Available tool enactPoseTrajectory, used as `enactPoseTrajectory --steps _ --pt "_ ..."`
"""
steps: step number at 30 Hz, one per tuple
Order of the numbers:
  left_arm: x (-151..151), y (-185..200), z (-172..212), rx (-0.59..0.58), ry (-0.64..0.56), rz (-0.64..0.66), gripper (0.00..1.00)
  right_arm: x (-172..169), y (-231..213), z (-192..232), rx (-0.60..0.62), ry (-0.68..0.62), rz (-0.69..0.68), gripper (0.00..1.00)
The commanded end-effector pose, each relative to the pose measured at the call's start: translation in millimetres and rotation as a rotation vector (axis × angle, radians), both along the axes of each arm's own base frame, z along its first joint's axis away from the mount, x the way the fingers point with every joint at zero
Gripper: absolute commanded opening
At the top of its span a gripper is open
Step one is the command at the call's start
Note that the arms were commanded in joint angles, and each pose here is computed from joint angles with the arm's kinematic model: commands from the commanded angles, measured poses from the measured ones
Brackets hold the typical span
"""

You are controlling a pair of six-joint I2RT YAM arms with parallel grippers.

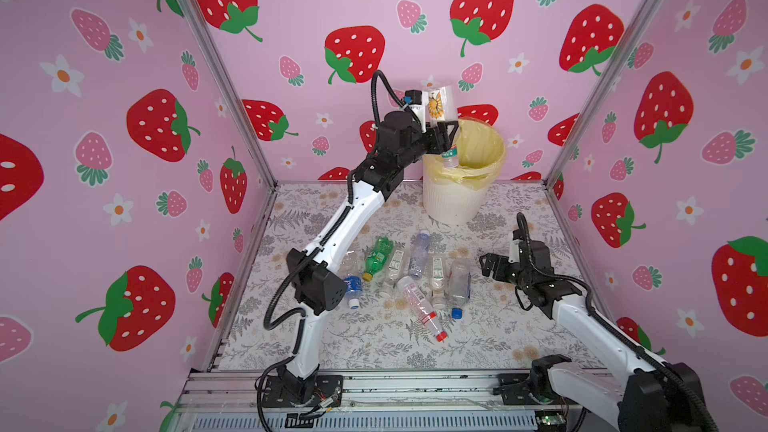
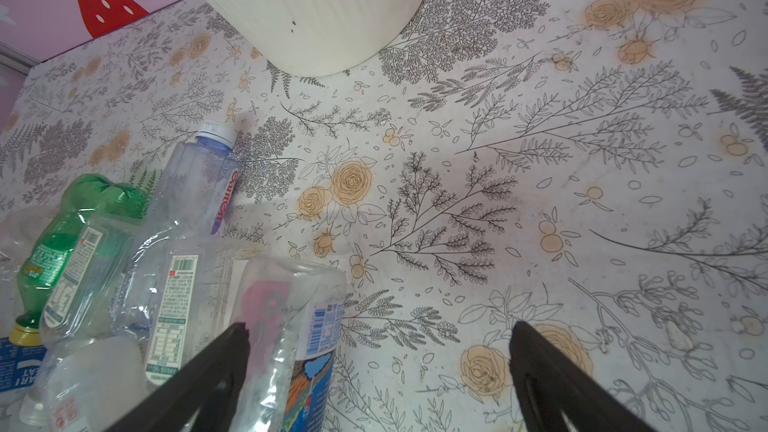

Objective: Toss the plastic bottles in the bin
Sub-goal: 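Open the left gripper above the bin and draw it back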

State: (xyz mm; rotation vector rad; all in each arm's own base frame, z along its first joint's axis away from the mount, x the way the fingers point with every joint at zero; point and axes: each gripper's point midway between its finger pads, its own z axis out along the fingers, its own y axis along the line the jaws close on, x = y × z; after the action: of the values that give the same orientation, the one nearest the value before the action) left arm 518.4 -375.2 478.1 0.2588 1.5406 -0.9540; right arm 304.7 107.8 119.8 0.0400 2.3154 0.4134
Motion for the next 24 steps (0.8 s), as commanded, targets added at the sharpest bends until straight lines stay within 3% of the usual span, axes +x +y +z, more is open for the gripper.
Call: enactPoseTrajectory --steps 1,2,6,15,19,24 --pt "30 -12 -18 -0.025 -0.032 0.07 0.92 5 3 11 0.004 -0.017 0.012 0.99" --pt "36 -12 -19 -0.04 -0.044 0.092 0.99 5 4 13 0.008 -0.02 0.016 0.99" --pt "41 10 -18 -0.014 -0.047 0.202 0.99 1 0 20 0.004 -0.037 0.004 0.99" --pt "-25 48 33 0.03 -0.045 0.175 0.99 0 -1 23 0.01 -0.044 0.0 0.99" --pt "-52 63 33 0.055 -0.025 0.166 0.99 -2 0 22 0.018 -0.042 0.0 0.99" --pt "-61 87 12 0.132 0.041 0.224 0.99 -5 1 19 0.029 -0.032 0.004 0.99"
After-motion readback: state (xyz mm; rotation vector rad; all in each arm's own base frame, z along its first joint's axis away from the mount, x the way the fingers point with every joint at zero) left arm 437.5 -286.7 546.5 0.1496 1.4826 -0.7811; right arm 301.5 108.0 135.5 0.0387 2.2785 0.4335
